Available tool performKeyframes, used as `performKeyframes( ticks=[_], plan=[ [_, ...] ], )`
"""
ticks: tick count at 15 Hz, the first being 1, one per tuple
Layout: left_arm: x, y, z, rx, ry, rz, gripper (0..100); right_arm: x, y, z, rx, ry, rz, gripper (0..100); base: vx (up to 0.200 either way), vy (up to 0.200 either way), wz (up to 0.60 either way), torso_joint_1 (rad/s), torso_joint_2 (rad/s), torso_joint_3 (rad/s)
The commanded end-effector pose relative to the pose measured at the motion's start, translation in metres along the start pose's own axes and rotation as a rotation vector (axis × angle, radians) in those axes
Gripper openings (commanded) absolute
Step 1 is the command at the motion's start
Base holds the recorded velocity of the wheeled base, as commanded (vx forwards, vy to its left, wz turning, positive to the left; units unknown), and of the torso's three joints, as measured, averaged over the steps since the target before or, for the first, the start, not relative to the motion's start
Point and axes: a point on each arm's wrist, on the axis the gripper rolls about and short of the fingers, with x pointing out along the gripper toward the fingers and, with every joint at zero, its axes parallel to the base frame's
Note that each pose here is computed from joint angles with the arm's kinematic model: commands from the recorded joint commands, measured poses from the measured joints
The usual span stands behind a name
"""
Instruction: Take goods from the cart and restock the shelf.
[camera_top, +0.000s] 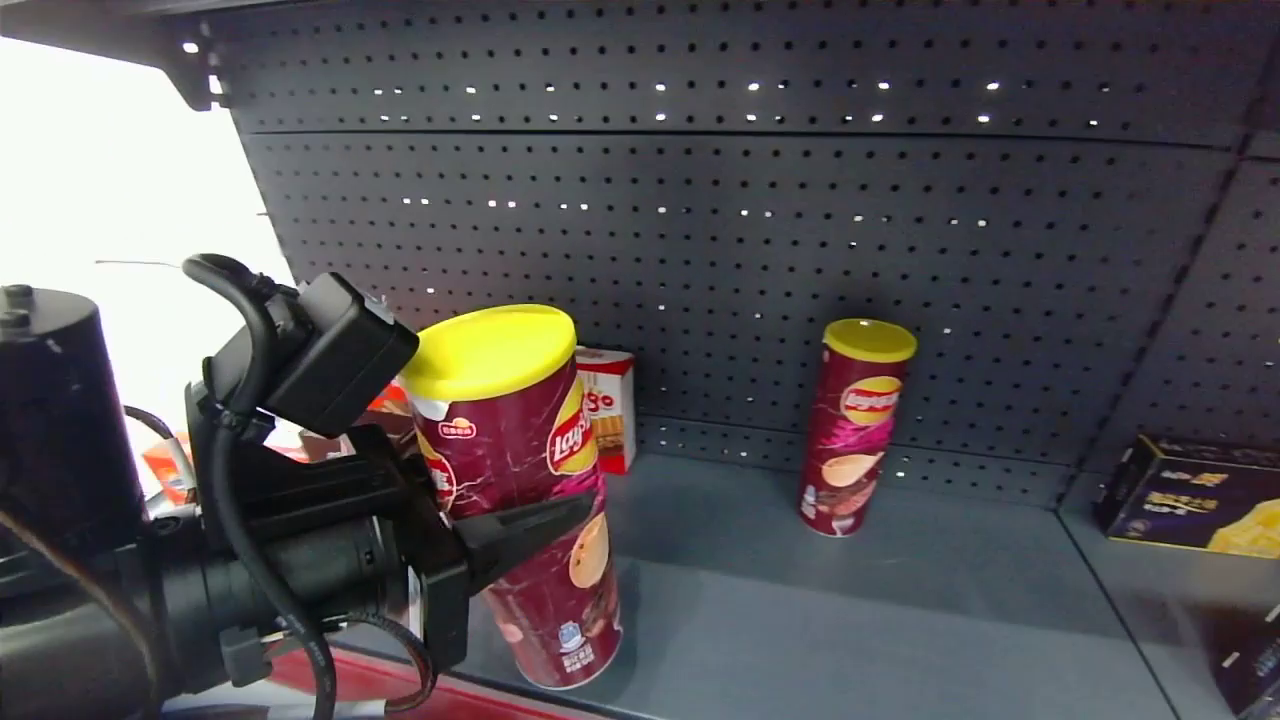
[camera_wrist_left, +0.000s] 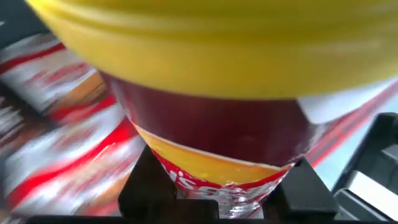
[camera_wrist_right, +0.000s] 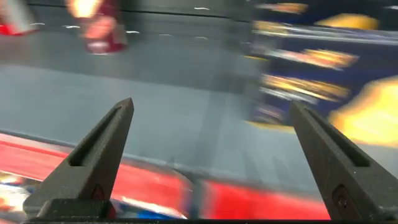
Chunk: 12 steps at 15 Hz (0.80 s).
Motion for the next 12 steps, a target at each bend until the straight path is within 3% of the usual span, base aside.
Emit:
performKeyframes(
  ticks=[1, 3, 12],
  plan=[
    [-0.0011, -0.0026, 0.0009, 0.003, -0.005, -0.012, 0, 0.0000, 0.0000, -0.0001, -0.001, 0.000, 0.001, 100, 0.000, 0.000, -0.60, -0.002, 0.00, 0.002],
    [-0.0003, -0.0025, 0.0001, 0.003, -0.002, -0.012, 0, 0.0000, 0.0000, -0.0001, -0.001, 0.000, 0.001, 100, 0.000, 0.000, -0.60, 0.000, 0.00, 0.000],
    [-0.0006, 0.0010, 0.0000, -0.001, -0.004, 0.006, 0, 0.0000, 0.0000, -0.0001, 0.001, 0.000, 0.001, 100, 0.000, 0.000, 0.00, 0.000, 0.00, 0.000]
  ],
)
